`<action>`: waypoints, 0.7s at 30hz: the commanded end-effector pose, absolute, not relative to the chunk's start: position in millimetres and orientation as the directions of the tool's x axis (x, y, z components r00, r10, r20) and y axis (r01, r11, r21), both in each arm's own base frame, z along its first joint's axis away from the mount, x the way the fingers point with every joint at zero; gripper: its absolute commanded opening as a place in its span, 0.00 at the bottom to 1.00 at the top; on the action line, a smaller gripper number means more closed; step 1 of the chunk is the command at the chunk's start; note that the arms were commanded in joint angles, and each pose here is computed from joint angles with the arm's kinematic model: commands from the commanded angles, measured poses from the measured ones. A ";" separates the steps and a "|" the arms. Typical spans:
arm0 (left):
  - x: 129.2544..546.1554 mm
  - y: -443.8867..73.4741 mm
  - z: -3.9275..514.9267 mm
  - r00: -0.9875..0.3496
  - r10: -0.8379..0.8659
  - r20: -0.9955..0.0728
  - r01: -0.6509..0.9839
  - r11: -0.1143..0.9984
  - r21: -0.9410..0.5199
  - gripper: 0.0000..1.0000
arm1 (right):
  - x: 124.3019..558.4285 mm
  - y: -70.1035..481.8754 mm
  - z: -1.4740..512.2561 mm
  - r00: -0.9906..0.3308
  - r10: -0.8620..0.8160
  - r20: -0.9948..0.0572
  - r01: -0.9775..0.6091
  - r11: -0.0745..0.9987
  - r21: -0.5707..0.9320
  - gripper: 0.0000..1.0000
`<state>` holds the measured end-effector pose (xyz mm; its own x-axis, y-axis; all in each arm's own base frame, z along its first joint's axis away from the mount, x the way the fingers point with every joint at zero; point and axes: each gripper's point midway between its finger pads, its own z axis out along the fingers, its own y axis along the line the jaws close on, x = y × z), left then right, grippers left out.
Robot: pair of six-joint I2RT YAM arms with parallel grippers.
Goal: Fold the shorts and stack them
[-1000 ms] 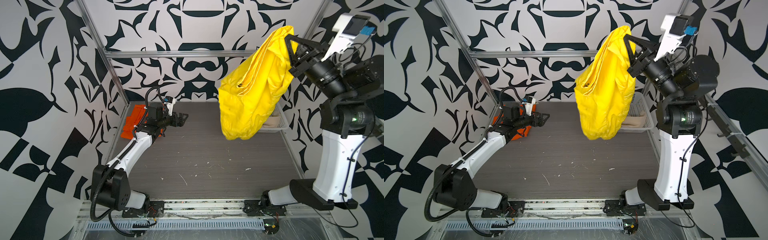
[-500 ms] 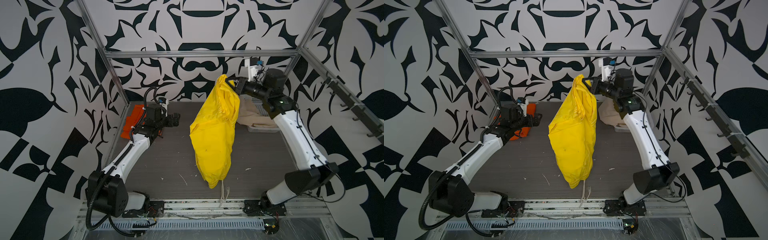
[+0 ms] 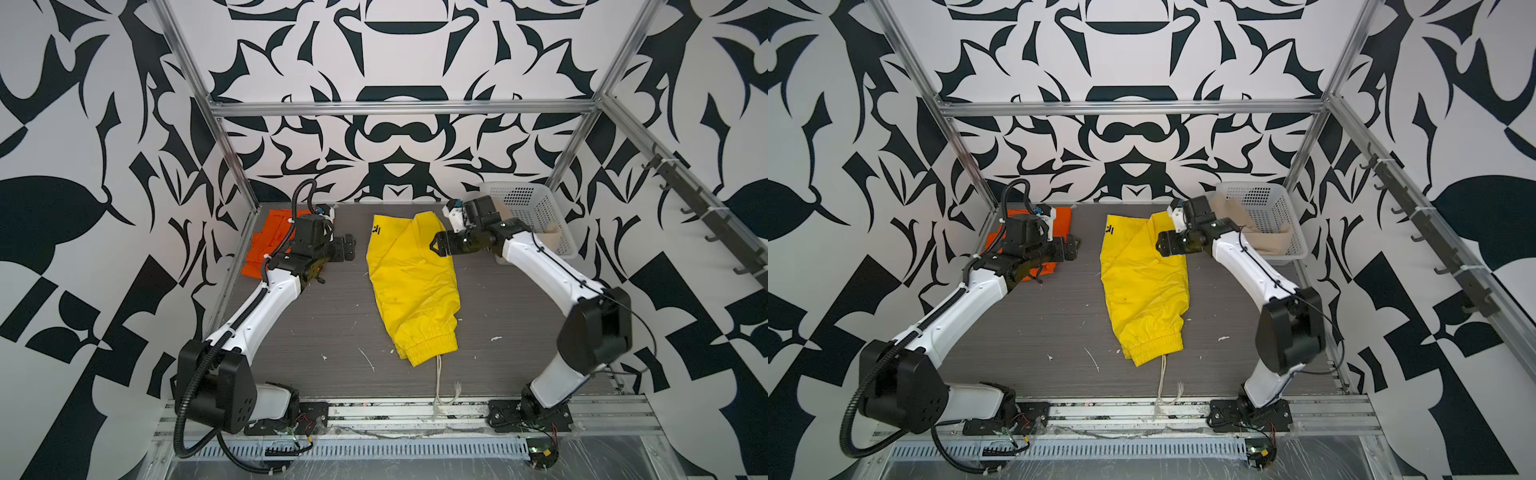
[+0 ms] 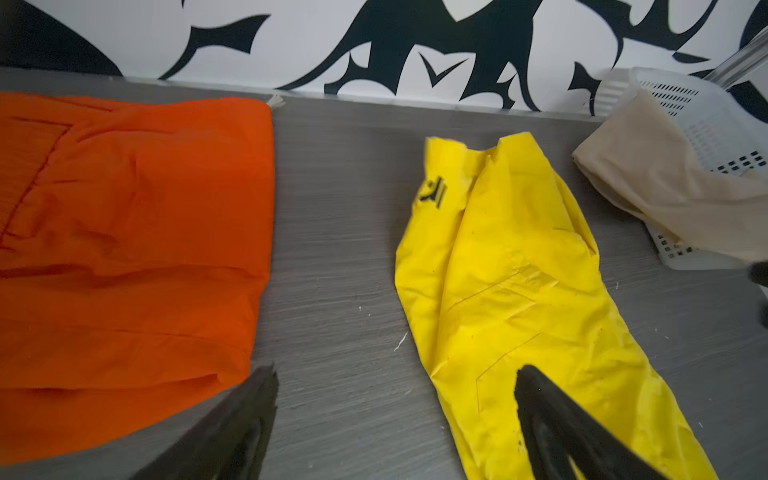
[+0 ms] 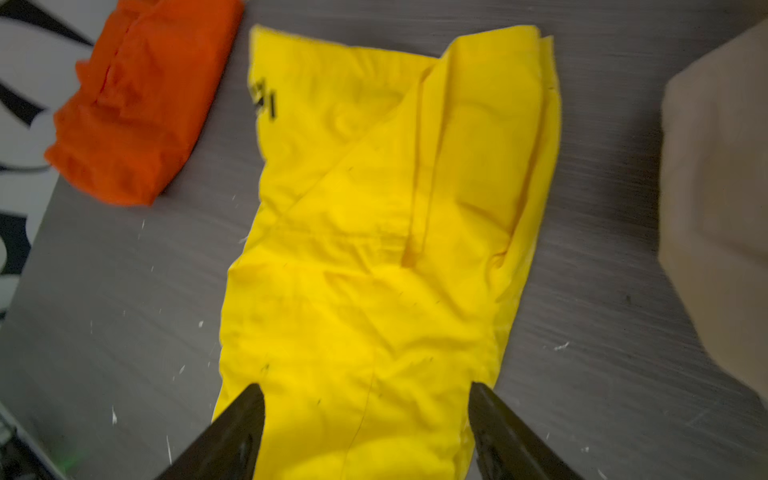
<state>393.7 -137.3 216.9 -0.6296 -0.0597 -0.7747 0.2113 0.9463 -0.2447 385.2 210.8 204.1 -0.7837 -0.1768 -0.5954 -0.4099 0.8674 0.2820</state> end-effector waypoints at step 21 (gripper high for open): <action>351.8 -125.6 142.9 -0.764 -0.176 -0.621 0.060 0.938 -0.341 0.95 | 144.2 278.5 71.5 -0.697 -0.679 -0.230 -0.702 0.712 0.026 0.84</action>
<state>352.6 -124.6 134.2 -0.7789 -0.1430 -0.6106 0.0665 0.9493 -0.3071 133.0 281.3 77.5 -0.6646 -0.7199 -0.2001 -0.7423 0.6668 0.0663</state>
